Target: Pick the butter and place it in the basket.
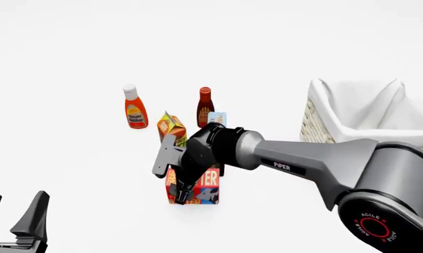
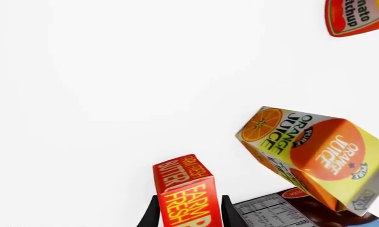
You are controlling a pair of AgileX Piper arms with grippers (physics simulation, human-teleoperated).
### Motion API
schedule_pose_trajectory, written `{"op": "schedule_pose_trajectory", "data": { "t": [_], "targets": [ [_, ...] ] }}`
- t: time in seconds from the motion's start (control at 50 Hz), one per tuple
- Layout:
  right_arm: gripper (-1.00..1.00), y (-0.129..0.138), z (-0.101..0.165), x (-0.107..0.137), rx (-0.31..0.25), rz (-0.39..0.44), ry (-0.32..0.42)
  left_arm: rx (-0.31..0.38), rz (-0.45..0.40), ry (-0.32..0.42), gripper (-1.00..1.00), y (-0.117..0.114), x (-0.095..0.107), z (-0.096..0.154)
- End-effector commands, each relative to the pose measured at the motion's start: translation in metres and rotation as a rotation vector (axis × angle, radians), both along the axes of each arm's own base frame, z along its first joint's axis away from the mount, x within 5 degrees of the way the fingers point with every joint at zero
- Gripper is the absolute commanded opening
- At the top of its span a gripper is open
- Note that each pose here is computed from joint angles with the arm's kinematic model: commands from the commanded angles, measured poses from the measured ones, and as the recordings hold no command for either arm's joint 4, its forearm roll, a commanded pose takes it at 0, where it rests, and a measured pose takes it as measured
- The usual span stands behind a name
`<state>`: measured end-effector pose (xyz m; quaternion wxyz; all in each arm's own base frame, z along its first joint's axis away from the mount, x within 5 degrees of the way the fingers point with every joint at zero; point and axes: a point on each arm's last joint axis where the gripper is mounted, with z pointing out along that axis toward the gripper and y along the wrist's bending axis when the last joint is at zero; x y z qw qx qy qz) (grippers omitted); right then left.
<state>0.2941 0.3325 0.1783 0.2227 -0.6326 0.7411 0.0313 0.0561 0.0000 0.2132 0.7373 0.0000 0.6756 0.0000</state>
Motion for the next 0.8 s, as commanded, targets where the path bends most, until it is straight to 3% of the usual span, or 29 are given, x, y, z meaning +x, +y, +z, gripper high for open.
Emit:
{"op": "schedule_pose_trajectory", "data": {
  "t": [0.02,0.8],
  "targets": [
    [-1.0,-0.001,-0.042,-0.004,-0.073,-0.011,0.074,0.0,0.0,0.0,1.0,0.0,0.0,0.0],
    [-1.0,-0.006,-0.015,-0.019,-0.074,0.063,0.041,0.0,0.0,0.0,1.0,0.0,0.0,0.0]
  ]
}}
